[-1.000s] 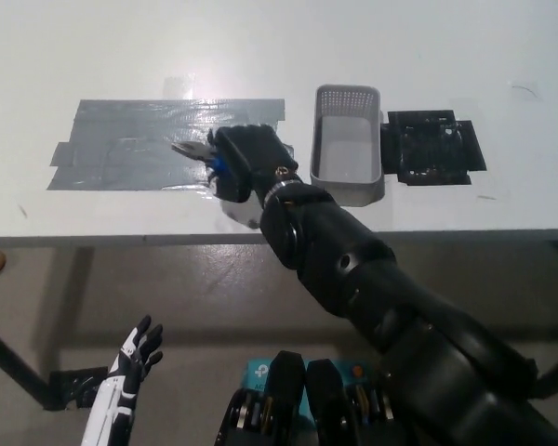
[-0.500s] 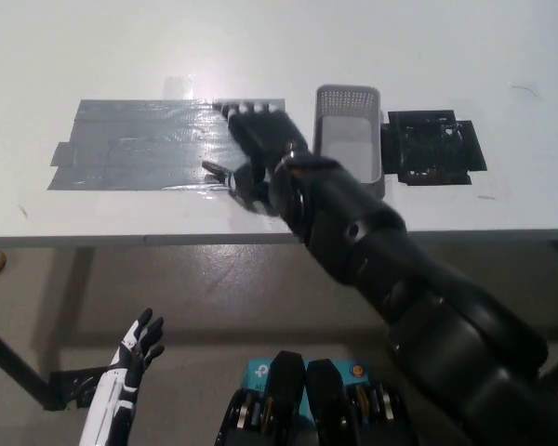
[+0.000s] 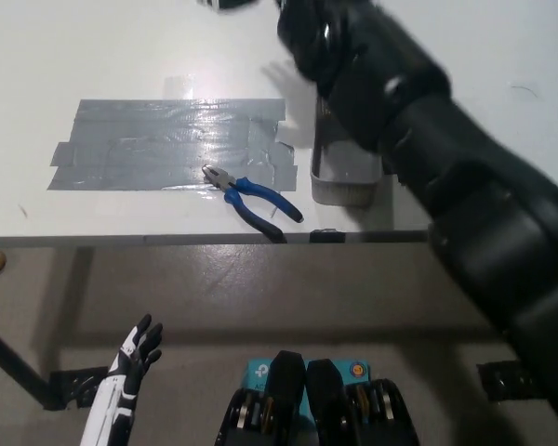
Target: The robot picks the blue plier placed on top of the container and places it on the grey area of the table
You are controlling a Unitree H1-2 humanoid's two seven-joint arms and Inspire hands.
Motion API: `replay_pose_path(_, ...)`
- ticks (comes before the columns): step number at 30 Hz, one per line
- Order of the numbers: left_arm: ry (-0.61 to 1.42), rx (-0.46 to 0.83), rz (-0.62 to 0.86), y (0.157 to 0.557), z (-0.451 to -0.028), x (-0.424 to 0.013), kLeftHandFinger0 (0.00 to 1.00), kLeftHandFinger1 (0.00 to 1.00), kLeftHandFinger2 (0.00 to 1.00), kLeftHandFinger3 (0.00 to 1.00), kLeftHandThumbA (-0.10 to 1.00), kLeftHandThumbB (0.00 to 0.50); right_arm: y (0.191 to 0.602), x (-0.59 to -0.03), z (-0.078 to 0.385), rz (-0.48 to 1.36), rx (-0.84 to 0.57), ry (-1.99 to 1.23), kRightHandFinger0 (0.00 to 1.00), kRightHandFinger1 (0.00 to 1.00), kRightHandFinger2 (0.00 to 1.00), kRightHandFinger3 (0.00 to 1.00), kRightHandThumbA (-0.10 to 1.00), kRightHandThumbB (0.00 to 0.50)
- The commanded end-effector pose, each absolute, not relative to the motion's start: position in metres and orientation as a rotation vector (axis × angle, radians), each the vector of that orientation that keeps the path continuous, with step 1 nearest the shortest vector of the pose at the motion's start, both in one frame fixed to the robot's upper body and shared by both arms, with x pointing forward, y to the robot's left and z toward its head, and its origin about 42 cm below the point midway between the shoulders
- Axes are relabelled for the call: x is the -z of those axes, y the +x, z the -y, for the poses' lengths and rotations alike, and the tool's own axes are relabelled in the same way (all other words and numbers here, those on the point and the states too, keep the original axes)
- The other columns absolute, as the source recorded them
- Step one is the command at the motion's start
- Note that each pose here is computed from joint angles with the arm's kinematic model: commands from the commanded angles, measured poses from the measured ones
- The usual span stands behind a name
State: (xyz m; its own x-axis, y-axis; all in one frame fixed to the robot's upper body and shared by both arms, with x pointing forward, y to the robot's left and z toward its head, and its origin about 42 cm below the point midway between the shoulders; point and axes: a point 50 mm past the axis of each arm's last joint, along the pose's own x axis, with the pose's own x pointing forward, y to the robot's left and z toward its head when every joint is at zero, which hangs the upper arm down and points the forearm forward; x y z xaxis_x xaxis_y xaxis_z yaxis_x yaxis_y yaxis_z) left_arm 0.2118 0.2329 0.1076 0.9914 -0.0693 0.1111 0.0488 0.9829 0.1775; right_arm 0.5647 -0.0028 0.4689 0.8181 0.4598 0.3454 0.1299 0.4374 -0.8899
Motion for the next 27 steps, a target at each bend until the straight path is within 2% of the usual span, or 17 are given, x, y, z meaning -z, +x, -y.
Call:
replay_pose_path(1,0.169,0.057,0.177,0.210,-0.232,-0.117,1.00,1.00,1.00,1.00,1.00,0.000,0.549,-0.543,0.017,0.813,-0.221,-1.034,1.00,1.00,1.00,1.00,0.81,0.282)
replay_pose_path(4,0.178,0.049,0.186,0.211,-0.233,-0.117,1.00,1.00,1.00,1.00,1.00,0.000,0.528,-0.558,0.059,0.889,-0.233,-0.956,1.00,1.00,1.00,1.00,0.81,0.250)
replay_pose_path(8,0.150,0.044,0.177,0.211,-0.230,-0.117,1.00,1.00,1.00,1.00,1.00,0.000,0.466,-0.557,0.131,0.972,-0.236,-0.915,1.00,1.00,1.00,1.00,0.93,0.233)
replay_pose_path(14,0.147,0.054,0.197,0.221,-0.232,-0.124,1.00,1.00,1.00,1.00,1.00,0.013,0.363,-0.528,0.223,1.044,-0.215,-0.797,1.00,1.00,1.00,1.00,0.98,0.260)
replay_pose_path(17,0.121,0.061,0.208,0.226,-0.228,-0.123,1.00,1.00,1.00,1.00,1.00,0.022,0.313,-0.501,0.263,1.006,-0.184,-0.677,1.00,1.00,1.00,1.00,0.98,0.271)
replay_pose_path(18,0.120,0.062,0.210,0.228,-0.228,-0.123,1.00,1.00,1.00,1.00,1.00,0.021,0.306,-0.496,0.267,0.997,-0.177,-0.664,1.00,1.00,1.00,1.00,0.98,0.271)
replay_pose_path(20,0.126,0.068,0.213,0.236,-0.228,-0.126,1.00,1.00,1.00,1.00,1.00,0.027,0.281,-0.470,0.277,0.983,-0.150,-0.622,1.00,1.00,1.00,1.00,1.00,0.230)
replay_pose_path(24,0.123,0.062,0.260,0.262,-0.223,-0.138,1.00,1.00,1.00,1.00,1.00,0.000,0.272,-0.449,0.283,0.959,-0.141,-0.507,1.00,1.00,1.00,1.00,0.94,0.238)
replay_pose_path(27,0.130,0.056,0.269,0.271,-0.223,-0.144,1.00,1.00,1.00,1.00,1.00,0.004,0.269,-0.430,0.285,0.928,-0.124,-0.454,1.00,1.00,1.00,1.00,0.94,0.212)
